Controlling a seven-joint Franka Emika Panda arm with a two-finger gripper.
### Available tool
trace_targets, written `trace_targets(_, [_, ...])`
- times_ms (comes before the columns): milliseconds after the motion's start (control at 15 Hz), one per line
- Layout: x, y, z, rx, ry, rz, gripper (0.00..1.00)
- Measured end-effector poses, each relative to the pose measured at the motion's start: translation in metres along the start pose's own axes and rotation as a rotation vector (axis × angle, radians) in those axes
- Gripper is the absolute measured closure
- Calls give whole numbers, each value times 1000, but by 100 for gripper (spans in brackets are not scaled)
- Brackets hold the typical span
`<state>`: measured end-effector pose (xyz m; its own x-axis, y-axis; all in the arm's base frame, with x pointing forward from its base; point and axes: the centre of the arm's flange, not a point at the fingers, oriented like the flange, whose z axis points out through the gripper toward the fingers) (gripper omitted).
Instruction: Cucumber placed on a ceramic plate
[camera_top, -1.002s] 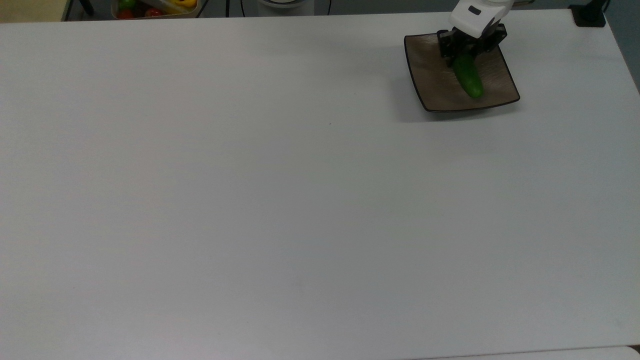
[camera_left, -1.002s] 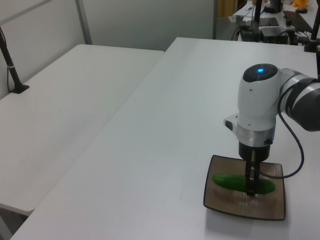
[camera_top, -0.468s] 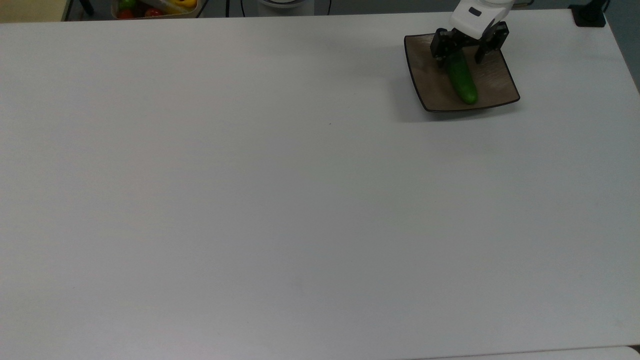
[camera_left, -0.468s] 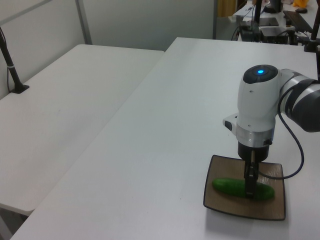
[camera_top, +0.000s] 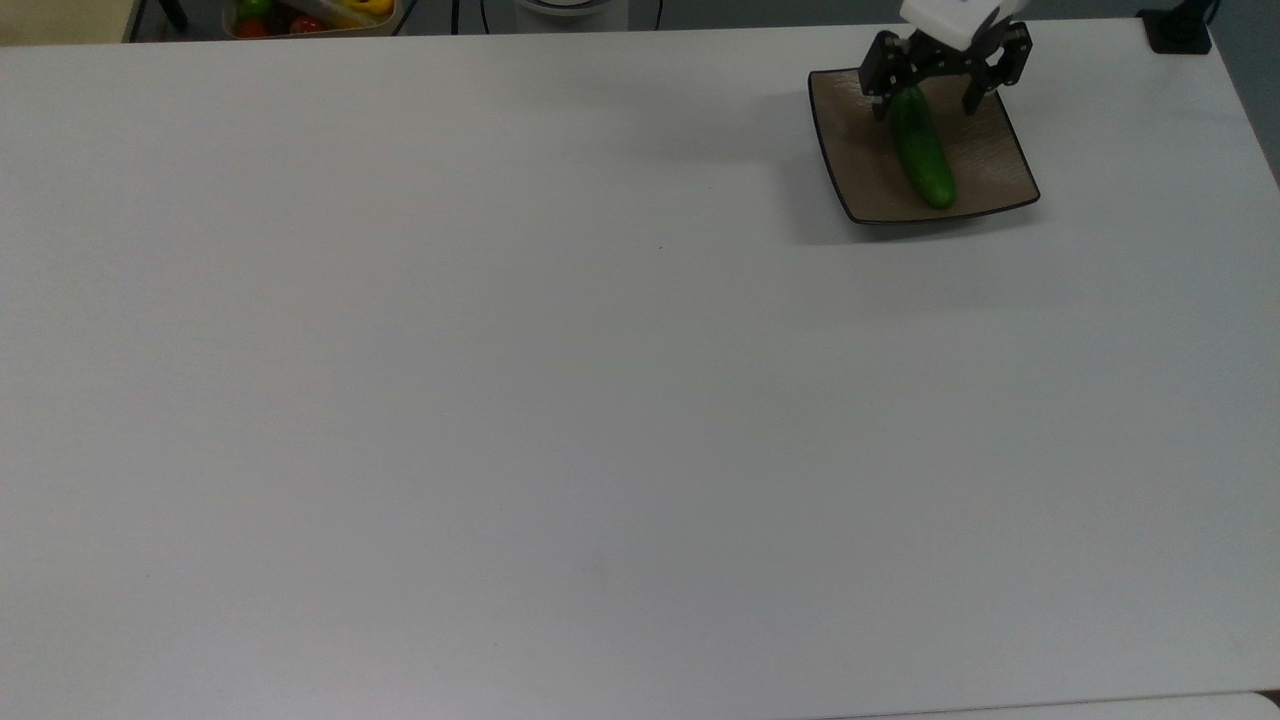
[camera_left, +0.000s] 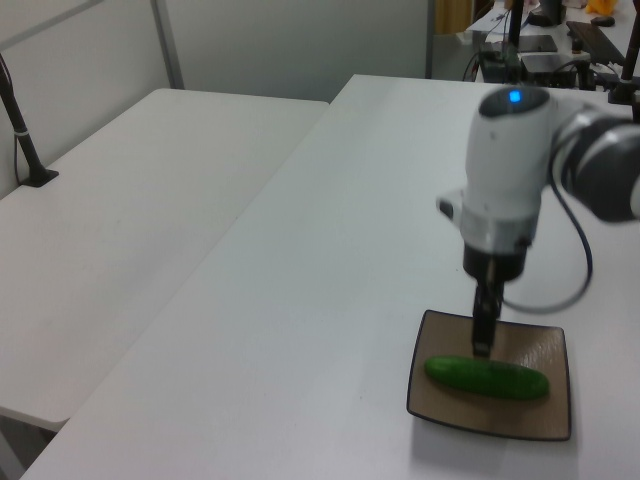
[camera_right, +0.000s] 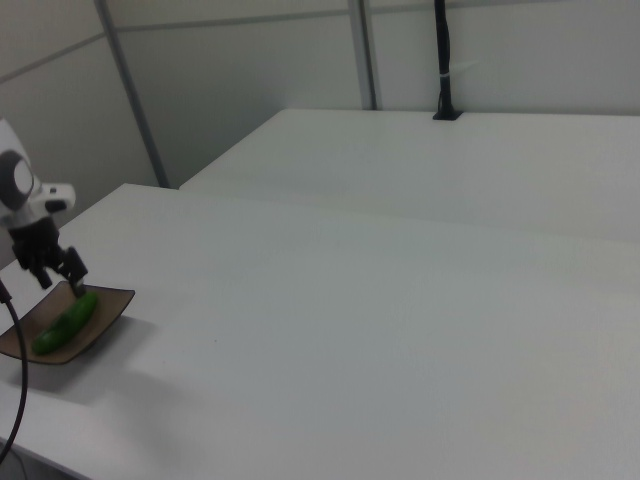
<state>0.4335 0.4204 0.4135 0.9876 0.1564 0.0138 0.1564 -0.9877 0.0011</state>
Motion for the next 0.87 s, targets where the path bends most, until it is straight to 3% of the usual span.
trace_targets(468, [39, 95, -126, -51, 57, 192, 0])
trace_targets(869, [52, 183, -195, -52, 78, 364, 0])
